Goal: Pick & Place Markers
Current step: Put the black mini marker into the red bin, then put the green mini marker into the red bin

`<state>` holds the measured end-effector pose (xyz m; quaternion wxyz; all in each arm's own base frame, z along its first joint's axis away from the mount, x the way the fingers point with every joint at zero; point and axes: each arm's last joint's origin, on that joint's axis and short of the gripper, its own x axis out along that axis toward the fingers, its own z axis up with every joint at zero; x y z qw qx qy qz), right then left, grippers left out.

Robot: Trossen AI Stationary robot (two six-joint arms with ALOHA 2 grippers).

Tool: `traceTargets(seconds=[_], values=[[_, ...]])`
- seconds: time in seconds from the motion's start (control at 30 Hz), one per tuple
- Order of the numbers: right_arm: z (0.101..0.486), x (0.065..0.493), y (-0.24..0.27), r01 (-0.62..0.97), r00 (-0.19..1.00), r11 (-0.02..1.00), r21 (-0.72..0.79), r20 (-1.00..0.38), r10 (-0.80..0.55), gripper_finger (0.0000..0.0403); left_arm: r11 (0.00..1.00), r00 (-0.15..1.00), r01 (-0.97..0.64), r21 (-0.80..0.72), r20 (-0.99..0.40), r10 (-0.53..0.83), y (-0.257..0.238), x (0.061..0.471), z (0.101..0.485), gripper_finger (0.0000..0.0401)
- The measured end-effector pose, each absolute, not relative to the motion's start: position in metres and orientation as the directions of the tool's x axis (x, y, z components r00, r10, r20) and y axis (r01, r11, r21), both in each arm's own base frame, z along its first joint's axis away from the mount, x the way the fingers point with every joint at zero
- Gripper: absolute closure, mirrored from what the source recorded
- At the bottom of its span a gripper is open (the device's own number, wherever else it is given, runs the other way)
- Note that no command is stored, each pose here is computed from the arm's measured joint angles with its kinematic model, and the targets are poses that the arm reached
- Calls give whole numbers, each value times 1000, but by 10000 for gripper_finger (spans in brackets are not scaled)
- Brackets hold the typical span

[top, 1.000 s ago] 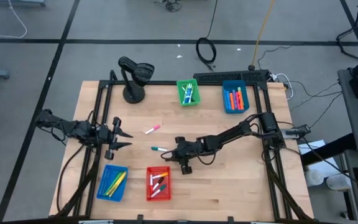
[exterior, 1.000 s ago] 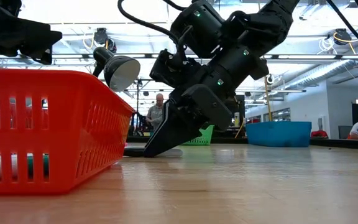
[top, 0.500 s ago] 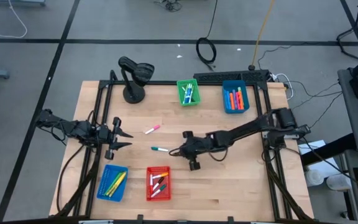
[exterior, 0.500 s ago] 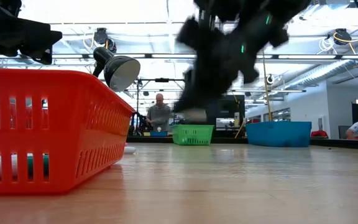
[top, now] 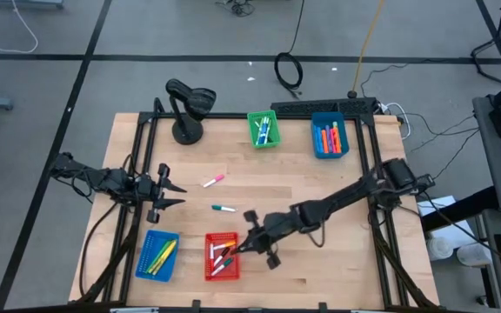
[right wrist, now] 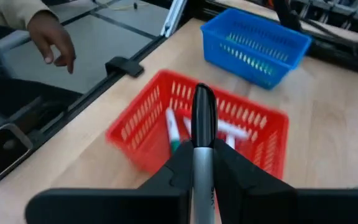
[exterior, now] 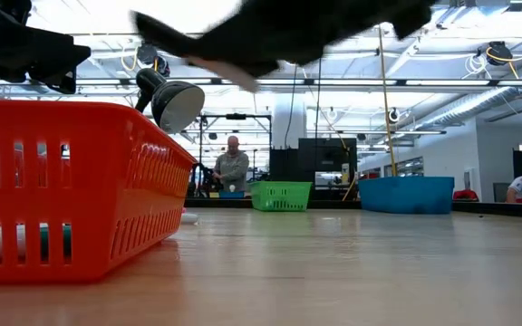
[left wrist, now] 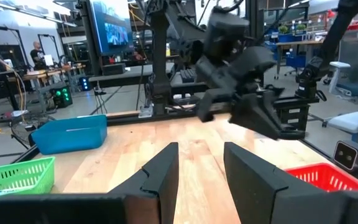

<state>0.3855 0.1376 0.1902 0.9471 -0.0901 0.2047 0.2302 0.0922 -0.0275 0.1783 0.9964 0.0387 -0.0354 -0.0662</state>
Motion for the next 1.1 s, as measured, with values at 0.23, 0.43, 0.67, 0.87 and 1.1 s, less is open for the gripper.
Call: traceTargets(seconds=[0.23,0.43,0.67,0.87,1.1], values=[[178,429,159,-569,717,818,-85,-539,443,374,988,989,129,81,66,-135,-27,92,178,267],[173,448,164,-582,708,807,-96,-548,445,372,988,989,129,81,66,-135,-27,92,178,267],[171,450,162,-580,711,808,-101,-547,442,360,988,989,129,81,67,-134,-27,92,178,267],[171,450,162,-577,710,812,-93,-549,441,334,988,989,129,81,66,-135,-27,92,178,267],[171,451,159,-559,712,827,-66,-549,437,290,988,989,129,82,66,-135,-27,92,178,267]])
